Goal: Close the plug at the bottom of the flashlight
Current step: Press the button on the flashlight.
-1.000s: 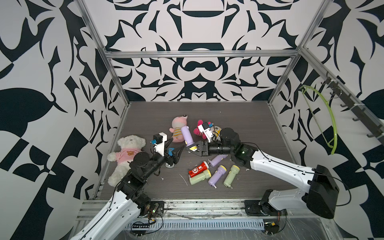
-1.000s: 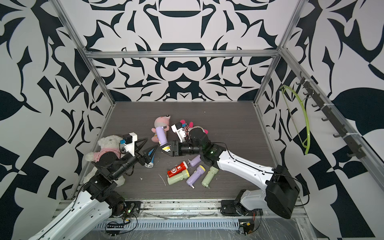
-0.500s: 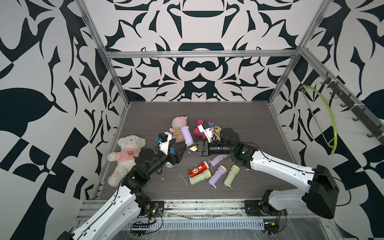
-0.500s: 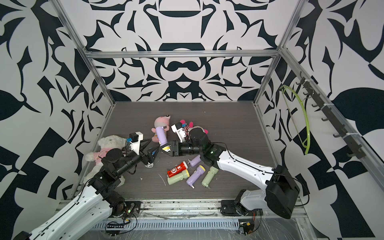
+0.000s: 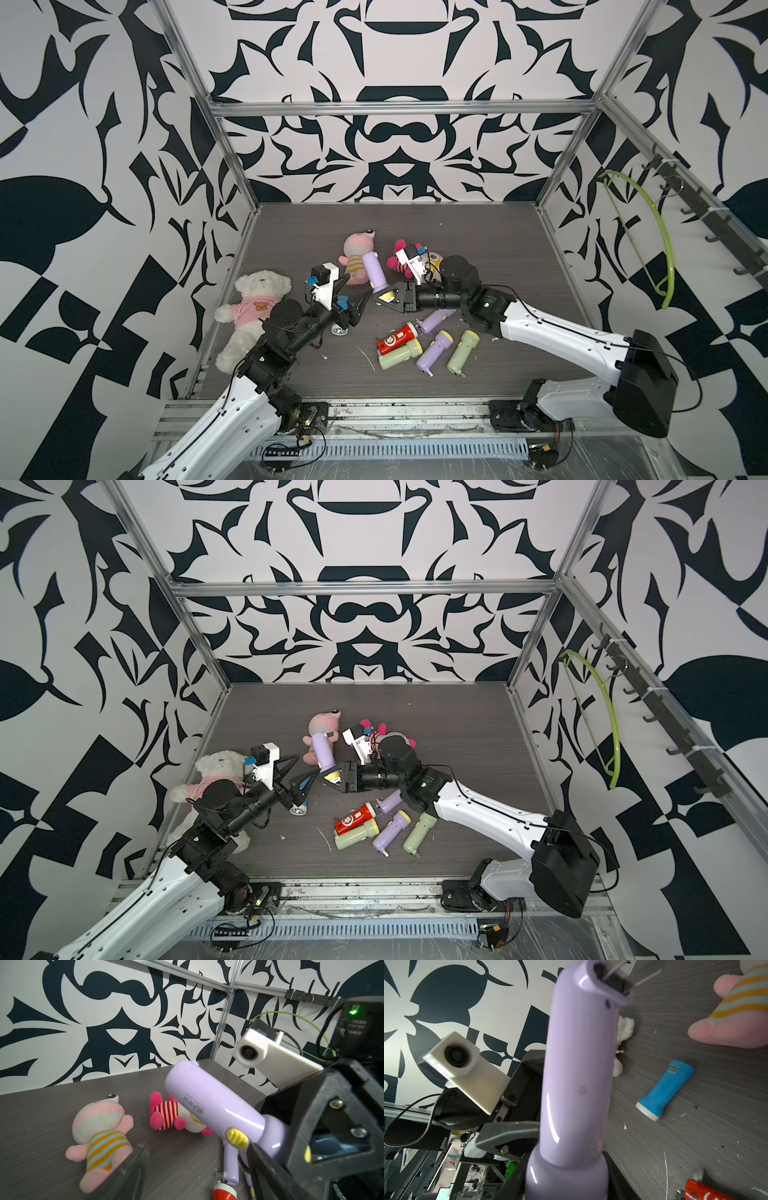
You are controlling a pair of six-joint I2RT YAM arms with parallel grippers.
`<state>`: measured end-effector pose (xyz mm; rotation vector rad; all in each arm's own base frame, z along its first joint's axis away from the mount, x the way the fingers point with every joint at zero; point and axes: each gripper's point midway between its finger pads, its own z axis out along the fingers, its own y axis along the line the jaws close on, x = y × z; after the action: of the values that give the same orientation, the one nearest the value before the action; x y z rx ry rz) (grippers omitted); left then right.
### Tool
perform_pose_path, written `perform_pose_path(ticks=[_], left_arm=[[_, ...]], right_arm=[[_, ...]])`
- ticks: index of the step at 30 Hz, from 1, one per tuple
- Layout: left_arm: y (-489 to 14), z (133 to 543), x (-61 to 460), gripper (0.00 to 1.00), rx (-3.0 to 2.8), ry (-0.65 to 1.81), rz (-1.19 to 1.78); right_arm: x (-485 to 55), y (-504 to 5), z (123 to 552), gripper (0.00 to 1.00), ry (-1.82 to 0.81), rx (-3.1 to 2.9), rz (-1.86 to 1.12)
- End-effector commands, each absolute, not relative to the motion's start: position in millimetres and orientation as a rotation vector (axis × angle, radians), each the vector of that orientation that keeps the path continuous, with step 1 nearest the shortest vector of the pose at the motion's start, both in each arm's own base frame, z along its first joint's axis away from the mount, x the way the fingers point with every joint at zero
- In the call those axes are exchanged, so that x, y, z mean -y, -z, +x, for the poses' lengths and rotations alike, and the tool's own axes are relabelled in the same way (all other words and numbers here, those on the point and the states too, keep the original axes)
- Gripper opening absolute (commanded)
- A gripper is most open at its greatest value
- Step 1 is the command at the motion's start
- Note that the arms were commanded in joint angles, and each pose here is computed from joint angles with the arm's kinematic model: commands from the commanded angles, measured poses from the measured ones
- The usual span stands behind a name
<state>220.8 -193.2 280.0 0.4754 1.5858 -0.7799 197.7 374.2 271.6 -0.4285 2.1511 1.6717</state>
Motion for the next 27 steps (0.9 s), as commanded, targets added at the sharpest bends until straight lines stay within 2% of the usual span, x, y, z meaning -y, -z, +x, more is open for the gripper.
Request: perform_pose_path(ticks=[1,15,27], left_arm=[[-295,219,198,0.78,-1.552,0.805,0.499],[-279,234,205,0.78,-1.573,0.797,0.478],[-263,271,190,0.78,-1.582,0.601,0.391]], right_arm=[[-373,-303,196,0.00,-1.703,-2.032,-0.469],[-372,-313,192,0.00,-1.724,-2.004,-0.493],[-369,-324,190,0.00,-1.742,-1.980,-0.484]])
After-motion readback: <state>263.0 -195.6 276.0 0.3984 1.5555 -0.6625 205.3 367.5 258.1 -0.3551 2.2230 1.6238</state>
